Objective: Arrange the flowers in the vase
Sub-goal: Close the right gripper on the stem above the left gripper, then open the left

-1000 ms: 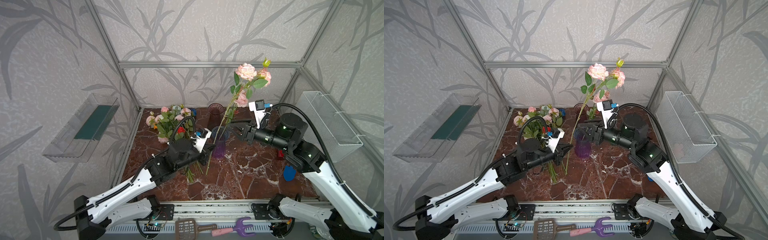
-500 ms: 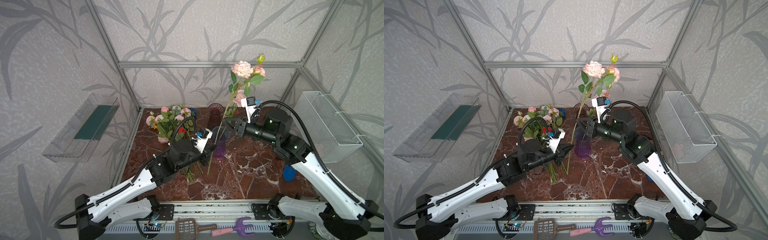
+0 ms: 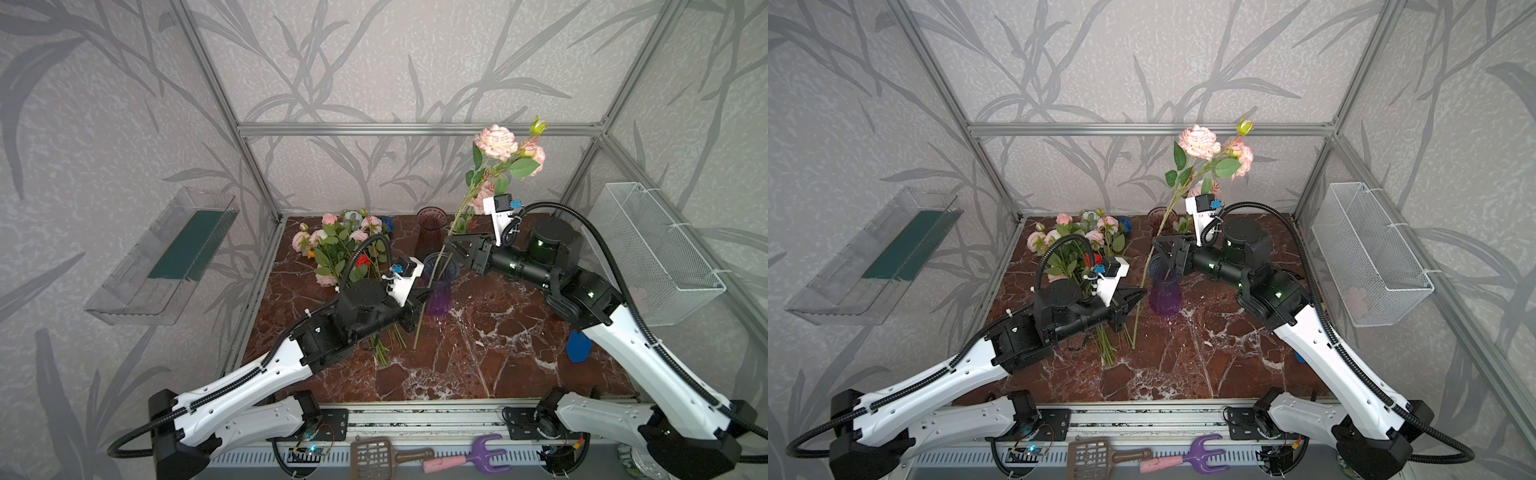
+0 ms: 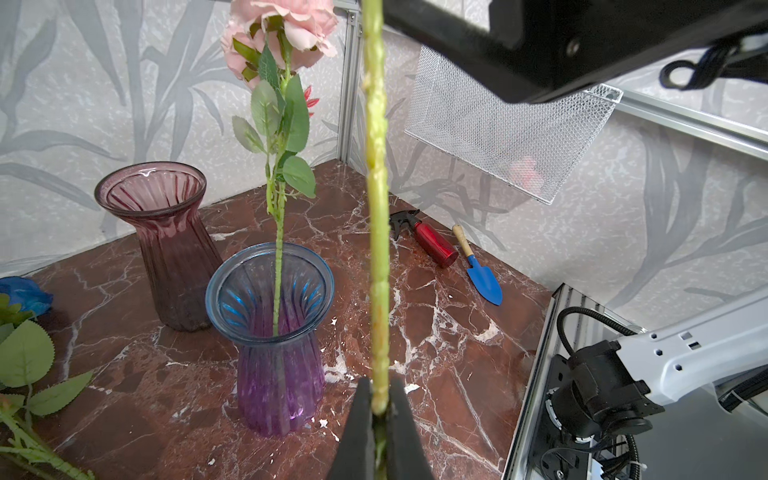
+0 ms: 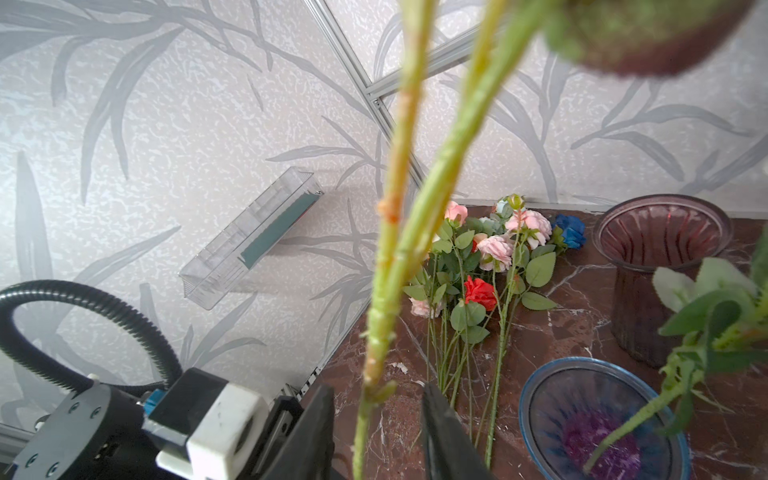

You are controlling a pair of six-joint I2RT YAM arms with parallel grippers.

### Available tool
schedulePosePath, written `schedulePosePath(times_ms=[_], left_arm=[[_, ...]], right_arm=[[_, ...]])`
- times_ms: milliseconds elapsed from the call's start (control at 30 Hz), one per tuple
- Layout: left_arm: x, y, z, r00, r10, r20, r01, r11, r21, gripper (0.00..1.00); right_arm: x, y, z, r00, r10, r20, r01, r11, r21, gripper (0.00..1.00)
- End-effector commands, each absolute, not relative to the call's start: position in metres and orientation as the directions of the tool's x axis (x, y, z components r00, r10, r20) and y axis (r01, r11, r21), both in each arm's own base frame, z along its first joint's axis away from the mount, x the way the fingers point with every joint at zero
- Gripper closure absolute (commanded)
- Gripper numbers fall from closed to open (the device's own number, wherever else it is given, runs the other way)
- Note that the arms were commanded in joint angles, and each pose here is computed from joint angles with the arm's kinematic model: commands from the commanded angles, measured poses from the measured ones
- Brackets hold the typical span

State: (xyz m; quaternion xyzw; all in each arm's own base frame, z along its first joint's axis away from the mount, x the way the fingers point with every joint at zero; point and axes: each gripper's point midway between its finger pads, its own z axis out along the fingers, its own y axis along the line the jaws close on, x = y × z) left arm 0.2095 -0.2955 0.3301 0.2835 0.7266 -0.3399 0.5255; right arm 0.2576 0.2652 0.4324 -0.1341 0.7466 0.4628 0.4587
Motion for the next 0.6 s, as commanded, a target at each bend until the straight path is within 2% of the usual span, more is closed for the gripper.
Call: schedulePosePath(times_ms=[0,133,433,567], left_arm=[[0.209,-0.286,0.353,-0.221,0.005,-0.975,0.764,0.622,-0.170,1.00],[0.208,-0.288,0.351,-0.225,0.007,-0.974,0.769,0.616,-0.173,1.00],[0.209,-0.290,0.352,-0.236,-0.004,-0.972,0.767,0.613,-0.189,1.00],[0.208,-0.292,0.352,-0.240,-0.002,-0.971,0.773,0.604,-0.192,1.00]], right_arm=[[0.251,0.259,0.433,-0.532,0.227,-0.816,-0.628,0.541,0.560,0.62],[0.247,0.264,0.436,-0.535,0.227,-0.814,-0.649,0.506,0.568,0.61],[0.228,0.282,0.452,-0.579,0.234,-0.781,-0.708,0.332,0.623,0.61],[0.229,0.285,0.451,-0.580,0.236,-0.780,-0.706,0.332,0.626,0.63]])
